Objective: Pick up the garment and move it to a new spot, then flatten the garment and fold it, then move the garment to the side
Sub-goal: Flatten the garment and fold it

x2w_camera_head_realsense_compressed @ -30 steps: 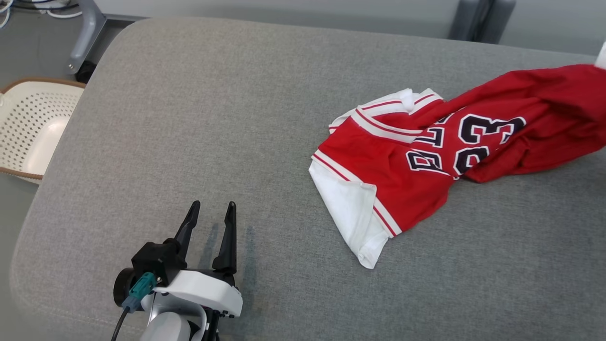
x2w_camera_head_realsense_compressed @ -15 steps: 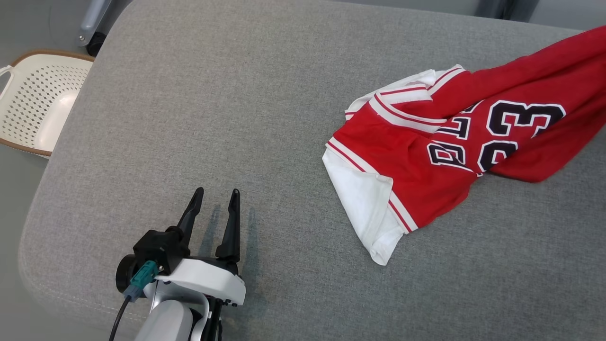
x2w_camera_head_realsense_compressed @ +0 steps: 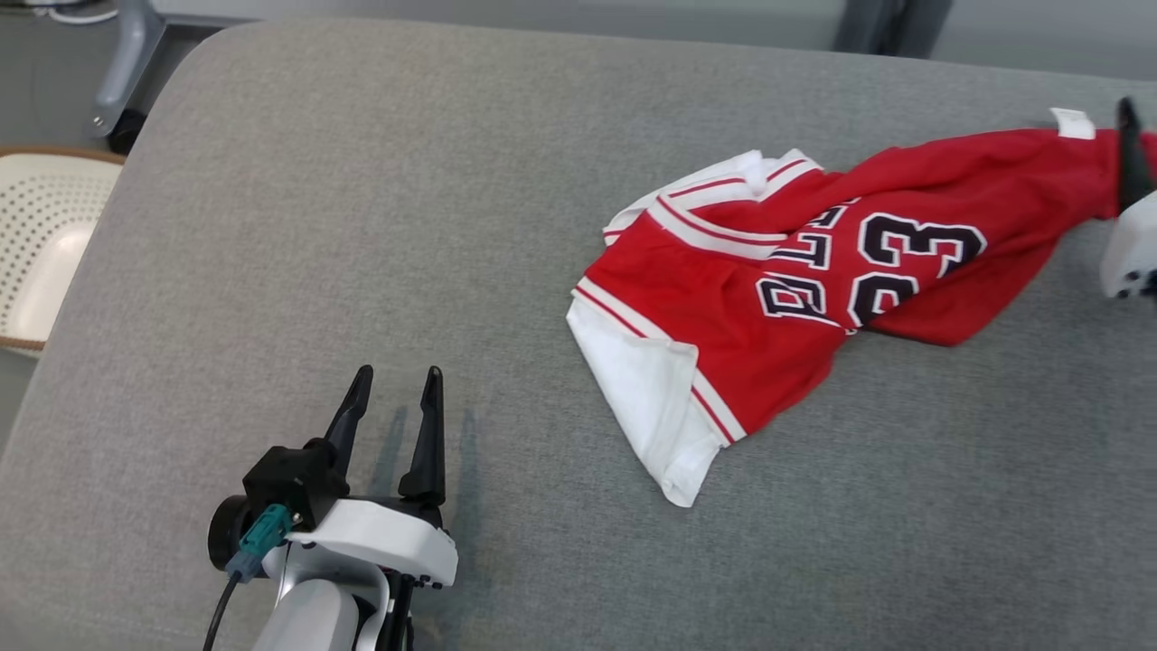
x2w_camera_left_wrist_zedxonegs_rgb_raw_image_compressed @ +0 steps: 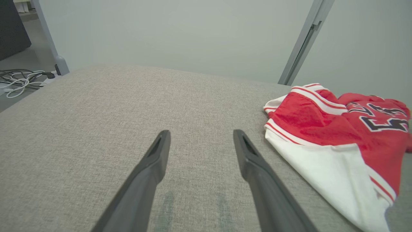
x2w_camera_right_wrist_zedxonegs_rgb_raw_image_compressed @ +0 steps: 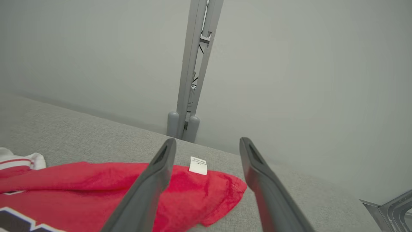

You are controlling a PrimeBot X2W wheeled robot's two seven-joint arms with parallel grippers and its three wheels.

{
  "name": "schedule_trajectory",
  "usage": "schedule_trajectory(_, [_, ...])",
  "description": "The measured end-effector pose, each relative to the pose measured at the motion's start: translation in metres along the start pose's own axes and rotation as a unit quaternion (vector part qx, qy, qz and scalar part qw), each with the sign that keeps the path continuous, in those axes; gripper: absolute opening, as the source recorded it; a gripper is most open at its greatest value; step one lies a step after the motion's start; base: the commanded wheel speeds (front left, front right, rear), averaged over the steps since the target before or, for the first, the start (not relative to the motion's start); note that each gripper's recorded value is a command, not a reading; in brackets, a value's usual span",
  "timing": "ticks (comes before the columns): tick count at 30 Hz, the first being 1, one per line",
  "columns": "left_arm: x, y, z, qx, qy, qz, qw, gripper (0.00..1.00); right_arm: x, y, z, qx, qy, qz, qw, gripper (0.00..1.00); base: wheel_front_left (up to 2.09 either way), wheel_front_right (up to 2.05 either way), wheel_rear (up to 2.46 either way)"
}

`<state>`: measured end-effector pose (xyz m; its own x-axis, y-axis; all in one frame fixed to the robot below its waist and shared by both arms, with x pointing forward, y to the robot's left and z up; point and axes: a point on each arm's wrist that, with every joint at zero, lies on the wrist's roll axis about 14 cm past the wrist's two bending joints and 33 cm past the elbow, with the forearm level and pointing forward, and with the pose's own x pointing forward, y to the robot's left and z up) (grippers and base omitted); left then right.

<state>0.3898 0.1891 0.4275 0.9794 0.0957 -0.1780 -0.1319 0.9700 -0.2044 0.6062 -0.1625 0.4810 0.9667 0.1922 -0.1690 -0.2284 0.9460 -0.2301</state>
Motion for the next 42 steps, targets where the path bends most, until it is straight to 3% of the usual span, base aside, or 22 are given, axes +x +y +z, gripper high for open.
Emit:
schedule_trajectory(15, [-0.006, -0.024, 0.009, -0.003, -0.015, -0.039, 0.999, 1.00, -0.078, 0.068, -0.060, 0.133, 0.054, 0.039, 0.989, 1.00, 0.00, 0.00, 0.00])
schedule_trajectory(21, [-0.009, -0.018, 0.011, 0.000, -0.018, -0.032, 0.999, 1.00, -0.085, 0.096, -0.072, 0.163, 0.079, 0.063, 0.981, 1.00, 0.00, 0.00, 0.00])
schedule_trajectory(29, [-0.016, -0.006, 0.012, -0.002, -0.018, -0.013, 1.000, 1.00, -0.077, 0.125, -0.076, 0.153, 0.109, 0.101, 0.977, 1.00, 0.00, 0.00, 0.00])
schedule_trajectory(37, [-0.023, 0.006, 0.012, -0.005, -0.018, 0.005, 1.000, 1.00, -0.076, 0.148, -0.091, 0.101, 0.157, 0.145, 0.972, 1.00, 0.00, 0.00, 0.00])
schedule_trajectory(39, [-0.024, 0.007, 0.012, -0.005, -0.018, 0.007, 1.000, 1.00, -0.074, 0.148, -0.092, 0.091, 0.163, 0.147, 0.971, 0.44, 0.00, 0.00, 0.00])
schedule_trajectory(41, [-0.025, 0.008, 0.012, -0.005, -0.019, 0.009, 1.000, 1.00, -0.074, 0.147, -0.093, 0.088, 0.166, 0.147, 0.971, 0.22, 0.00, 0.00, 0.00])
schedule_trajectory(42, [-0.025, 0.008, 0.013, -0.005, -0.019, 0.010, 1.000, 1.00, -0.073, 0.146, -0.092, 0.087, 0.164, 0.146, 0.972, 0.04, 0.00, 0.00, 0.00])
